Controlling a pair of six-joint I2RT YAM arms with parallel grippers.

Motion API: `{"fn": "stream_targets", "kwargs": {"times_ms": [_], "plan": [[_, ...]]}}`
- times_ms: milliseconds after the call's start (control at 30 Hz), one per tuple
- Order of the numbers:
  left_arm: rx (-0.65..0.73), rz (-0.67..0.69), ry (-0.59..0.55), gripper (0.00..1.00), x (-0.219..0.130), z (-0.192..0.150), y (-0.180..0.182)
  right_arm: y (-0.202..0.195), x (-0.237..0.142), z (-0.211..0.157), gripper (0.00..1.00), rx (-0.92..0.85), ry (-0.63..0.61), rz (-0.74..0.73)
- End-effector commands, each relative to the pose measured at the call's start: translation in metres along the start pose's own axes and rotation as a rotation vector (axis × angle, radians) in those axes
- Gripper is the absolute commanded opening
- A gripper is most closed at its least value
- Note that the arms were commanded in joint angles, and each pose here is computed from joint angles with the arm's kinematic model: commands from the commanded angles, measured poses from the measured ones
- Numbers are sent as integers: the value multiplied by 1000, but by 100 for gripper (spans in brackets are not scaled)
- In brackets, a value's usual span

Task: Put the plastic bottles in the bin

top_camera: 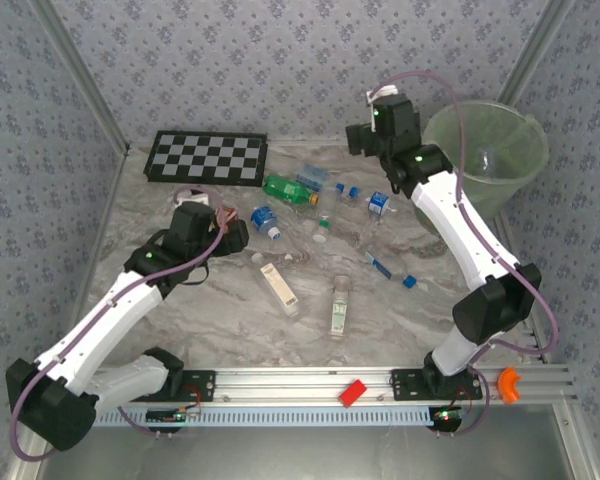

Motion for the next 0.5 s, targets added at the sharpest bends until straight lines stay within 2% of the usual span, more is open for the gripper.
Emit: {"fn": "stream_targets", "kwargs": {"times_ms": [0, 300, 467], "plan": [[-59, -39, 8, 100, -13, -3, 2, 33, -1, -4, 99, -6, -3, 124], [-171, -155, 51, 100, -43, -15, -1, 109, -6, -24, 100, -55, 70, 382], [-231, -166, 63, 100, -59, -25, 11, 152, -8, -41, 94, -91, 149, 492]]}}
Point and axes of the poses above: each hand's point on the last joint's axis, 136 mm out from that joint toward the fingers, its own x axis out along the fingers, its own y axis along the line the jaws close on, z = x × y, the point moved 2 cm from there along -x, back along the fingers, and after that the axes turned 13 degrees about -x, right-handed, at the moved point
